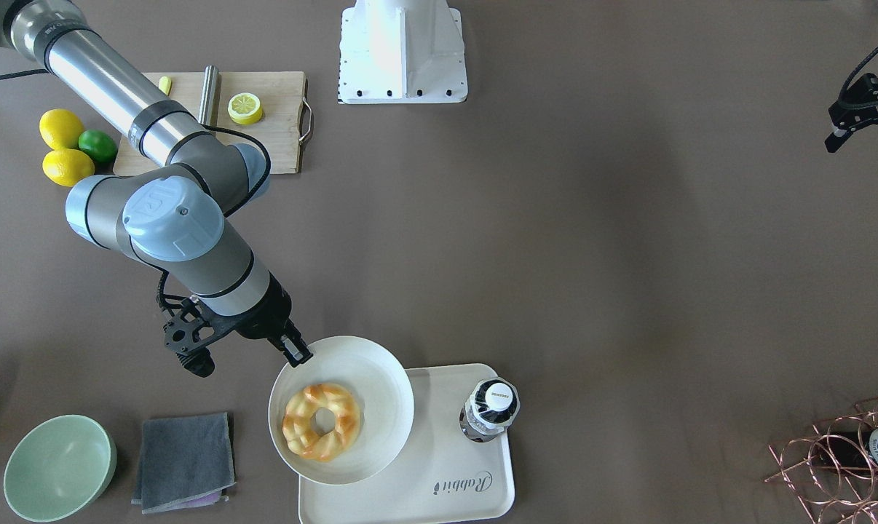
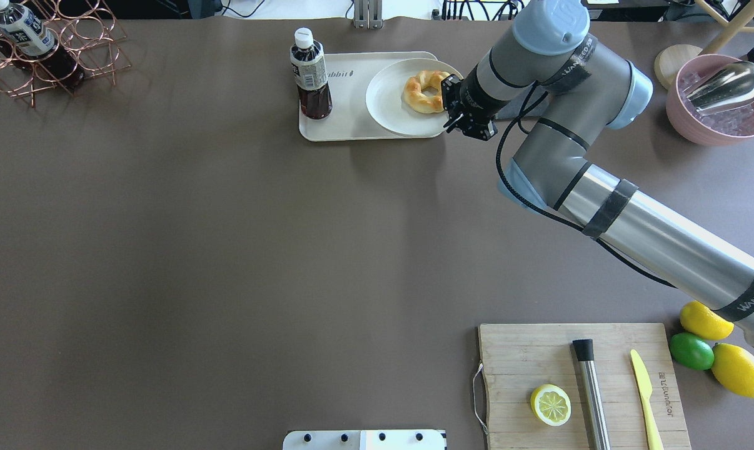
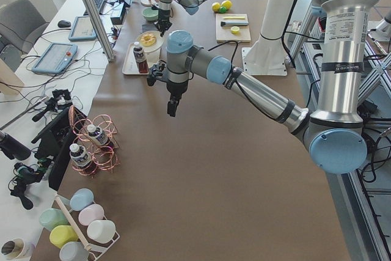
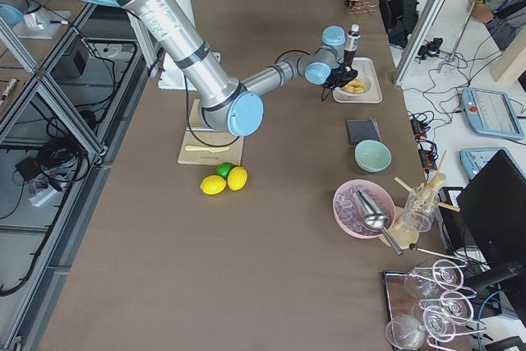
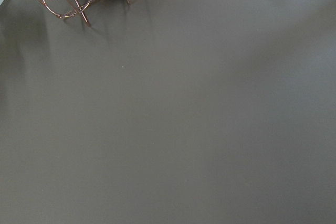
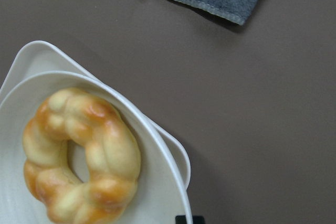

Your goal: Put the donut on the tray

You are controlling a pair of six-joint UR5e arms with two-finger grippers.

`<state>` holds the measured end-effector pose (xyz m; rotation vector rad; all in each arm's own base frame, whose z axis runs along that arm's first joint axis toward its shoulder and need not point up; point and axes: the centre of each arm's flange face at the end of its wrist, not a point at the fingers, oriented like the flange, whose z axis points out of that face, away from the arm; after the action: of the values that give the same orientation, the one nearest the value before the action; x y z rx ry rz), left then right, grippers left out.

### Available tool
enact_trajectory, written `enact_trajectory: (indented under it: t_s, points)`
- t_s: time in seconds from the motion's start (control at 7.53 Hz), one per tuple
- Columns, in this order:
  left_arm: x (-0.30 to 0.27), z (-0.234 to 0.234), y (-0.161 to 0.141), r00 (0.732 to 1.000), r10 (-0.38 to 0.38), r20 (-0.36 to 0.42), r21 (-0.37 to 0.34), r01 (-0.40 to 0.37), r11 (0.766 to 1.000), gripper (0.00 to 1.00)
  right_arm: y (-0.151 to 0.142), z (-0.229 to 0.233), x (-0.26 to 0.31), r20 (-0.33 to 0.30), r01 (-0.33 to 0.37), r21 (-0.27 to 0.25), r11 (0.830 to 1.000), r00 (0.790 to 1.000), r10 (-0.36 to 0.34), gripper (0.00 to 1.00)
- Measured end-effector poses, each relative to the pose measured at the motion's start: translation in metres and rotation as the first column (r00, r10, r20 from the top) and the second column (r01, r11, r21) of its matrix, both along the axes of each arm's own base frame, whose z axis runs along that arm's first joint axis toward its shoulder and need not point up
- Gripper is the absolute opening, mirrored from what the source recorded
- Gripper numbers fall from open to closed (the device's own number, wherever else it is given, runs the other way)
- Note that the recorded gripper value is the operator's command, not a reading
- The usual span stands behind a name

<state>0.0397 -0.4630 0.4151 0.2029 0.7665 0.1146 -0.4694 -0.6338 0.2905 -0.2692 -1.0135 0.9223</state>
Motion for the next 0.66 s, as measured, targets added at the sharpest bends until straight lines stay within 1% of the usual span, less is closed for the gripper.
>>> enact_trajectory:
  t_s: [0.27, 0.4, 0.66]
  points:
    - [-0.027, 0.006, -0.003, 0.999, -0.052, 0.008, 0.007, 0.052, 0.999, 0.97, -0.012, 0.0, -0.013, -0.018, -0.012, -0.011, 1.0, 1.0, 0.011, 0.0]
    - [-0.043, 0.016, -0.002, 0.998, -0.063, 0.016, 0.009, 0.063, 0.998, 0.97, -0.015, 0.001, -0.017, -0.026, -0.015, -0.015, 1.0, 1.0, 0.015, 0.0]
    - [-0.076, 0.041, 0.011, 0.997, -0.066, 0.034, 0.017, 0.065, 0.998, 0.97, -0.018, 0.003, -0.025, -0.037, -0.015, -0.02, 1.0, 0.999, 0.015, 0.0]
